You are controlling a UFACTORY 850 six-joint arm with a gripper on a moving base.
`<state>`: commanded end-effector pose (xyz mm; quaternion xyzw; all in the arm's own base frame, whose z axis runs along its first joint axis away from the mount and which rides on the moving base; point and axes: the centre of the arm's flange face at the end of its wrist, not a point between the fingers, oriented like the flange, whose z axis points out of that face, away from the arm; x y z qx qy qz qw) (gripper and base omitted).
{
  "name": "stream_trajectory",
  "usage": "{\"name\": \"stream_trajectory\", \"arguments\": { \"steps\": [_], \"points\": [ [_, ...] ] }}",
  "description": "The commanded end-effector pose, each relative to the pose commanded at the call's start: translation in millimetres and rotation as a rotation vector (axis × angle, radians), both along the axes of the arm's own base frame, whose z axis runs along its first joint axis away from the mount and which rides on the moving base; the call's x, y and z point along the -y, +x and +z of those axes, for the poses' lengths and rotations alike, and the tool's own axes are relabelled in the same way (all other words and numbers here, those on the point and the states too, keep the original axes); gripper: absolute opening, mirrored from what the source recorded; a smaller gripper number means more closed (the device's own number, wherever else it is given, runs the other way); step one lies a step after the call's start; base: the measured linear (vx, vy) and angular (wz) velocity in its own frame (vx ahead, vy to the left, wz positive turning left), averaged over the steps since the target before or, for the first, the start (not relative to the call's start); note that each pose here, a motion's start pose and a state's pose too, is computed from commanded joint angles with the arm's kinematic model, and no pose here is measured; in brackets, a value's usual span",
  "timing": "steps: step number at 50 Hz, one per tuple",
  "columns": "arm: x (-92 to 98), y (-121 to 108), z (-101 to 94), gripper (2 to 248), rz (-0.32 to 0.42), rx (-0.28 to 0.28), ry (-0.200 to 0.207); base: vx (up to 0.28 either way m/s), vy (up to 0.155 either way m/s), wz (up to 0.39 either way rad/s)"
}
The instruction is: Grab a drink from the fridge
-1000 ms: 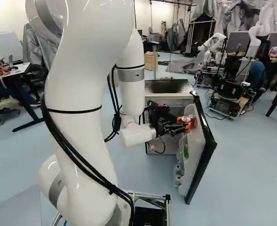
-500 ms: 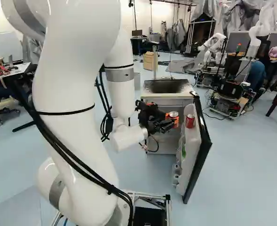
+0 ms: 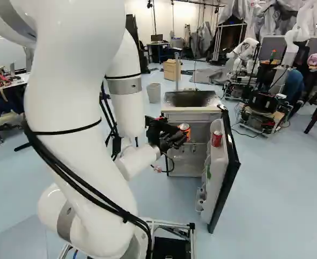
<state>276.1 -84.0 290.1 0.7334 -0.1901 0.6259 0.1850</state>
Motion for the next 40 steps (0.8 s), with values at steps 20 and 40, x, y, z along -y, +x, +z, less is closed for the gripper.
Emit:
{"name": "stream_trajectory", "arguments": {
  "steps": [20, 40],
  "points": [
    [-28.7, 3.3, 7.5, 88, 0.204, 0.034, 0.003, 0.000, 0.000, 0.000],
    [-33.2, 4.0, 21.2, 88, 0.249, 0.056, 0.008, 0.000, 0.000, 0.000]
  ]
}}
